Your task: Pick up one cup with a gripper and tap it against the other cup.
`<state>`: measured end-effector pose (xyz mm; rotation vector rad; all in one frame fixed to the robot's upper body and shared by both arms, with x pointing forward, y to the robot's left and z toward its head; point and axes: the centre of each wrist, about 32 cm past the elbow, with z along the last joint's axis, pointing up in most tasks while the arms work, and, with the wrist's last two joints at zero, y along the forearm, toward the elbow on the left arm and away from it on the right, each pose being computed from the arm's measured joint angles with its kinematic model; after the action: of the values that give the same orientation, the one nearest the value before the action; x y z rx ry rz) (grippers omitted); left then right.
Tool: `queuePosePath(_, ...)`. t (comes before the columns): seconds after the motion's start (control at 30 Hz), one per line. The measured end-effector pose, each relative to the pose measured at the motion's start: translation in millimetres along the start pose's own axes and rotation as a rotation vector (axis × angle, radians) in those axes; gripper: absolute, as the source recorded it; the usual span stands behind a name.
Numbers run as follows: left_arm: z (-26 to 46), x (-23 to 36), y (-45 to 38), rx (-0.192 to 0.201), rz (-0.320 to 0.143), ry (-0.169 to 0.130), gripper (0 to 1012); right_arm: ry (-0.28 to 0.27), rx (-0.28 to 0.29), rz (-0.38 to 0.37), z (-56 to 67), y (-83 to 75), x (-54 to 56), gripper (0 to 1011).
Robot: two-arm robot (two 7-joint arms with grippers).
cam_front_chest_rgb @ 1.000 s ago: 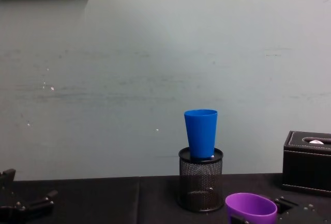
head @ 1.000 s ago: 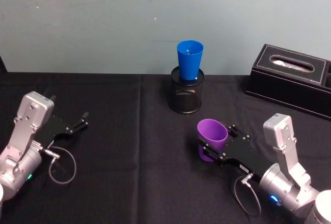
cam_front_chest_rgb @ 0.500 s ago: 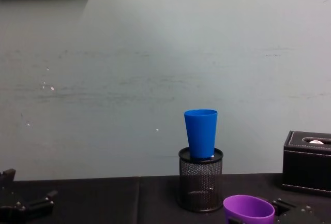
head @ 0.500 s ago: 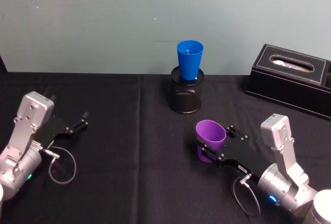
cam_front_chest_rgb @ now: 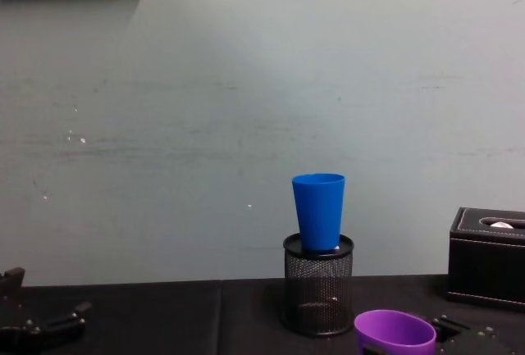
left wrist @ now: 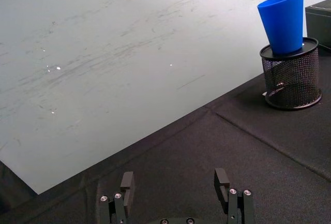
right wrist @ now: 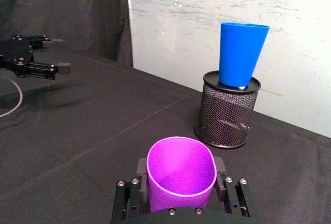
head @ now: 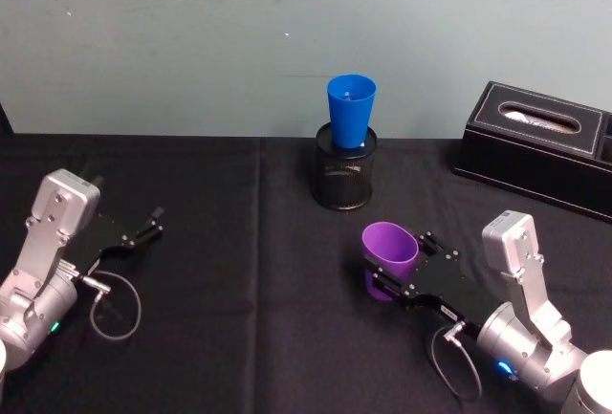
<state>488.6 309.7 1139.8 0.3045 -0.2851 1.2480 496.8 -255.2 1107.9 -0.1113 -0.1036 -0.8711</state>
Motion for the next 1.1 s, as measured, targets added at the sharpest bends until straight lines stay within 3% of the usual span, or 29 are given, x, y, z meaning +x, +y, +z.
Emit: queuePosePath(1.1,0.0,0.0,0.0,0.000,0.000,0.000,1012,0.001,0.001,-0.001,0.3,-0.1,-0.1,738)
